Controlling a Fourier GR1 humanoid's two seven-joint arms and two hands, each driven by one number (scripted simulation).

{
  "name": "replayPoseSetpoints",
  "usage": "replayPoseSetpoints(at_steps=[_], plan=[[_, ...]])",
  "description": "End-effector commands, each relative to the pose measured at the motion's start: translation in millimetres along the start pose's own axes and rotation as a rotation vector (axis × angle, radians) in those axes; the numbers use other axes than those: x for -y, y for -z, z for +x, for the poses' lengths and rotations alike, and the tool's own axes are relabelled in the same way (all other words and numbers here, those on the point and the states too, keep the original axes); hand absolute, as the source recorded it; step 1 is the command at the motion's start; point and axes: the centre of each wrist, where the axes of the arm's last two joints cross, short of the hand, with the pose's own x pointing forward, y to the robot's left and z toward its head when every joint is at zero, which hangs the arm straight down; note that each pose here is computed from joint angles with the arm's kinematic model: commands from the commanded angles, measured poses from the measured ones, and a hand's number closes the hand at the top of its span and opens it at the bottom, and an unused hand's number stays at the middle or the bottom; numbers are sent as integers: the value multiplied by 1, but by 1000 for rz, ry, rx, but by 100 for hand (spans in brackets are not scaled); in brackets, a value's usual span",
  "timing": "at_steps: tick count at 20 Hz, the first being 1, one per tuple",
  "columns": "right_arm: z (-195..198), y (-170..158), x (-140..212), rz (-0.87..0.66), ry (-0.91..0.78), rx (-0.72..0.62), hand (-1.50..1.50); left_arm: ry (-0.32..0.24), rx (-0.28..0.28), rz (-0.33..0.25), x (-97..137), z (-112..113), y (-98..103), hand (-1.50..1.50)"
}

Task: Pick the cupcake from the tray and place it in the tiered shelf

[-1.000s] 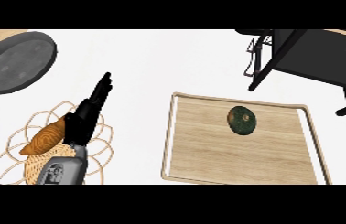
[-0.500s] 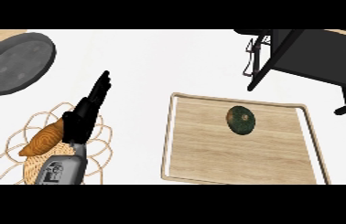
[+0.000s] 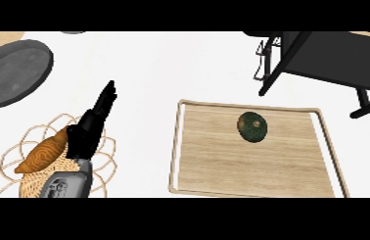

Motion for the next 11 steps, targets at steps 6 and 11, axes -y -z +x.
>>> replayPoseSetpoints(at_steps=[6, 11], plan=[[-18, 13, 115, 45, -171, -60, -150, 3, -15, 18, -2, 8, 4, 0], [-38, 33, 171, 118, -165, -84, -150, 1, -16, 20, 0, -7, -12, 0]])
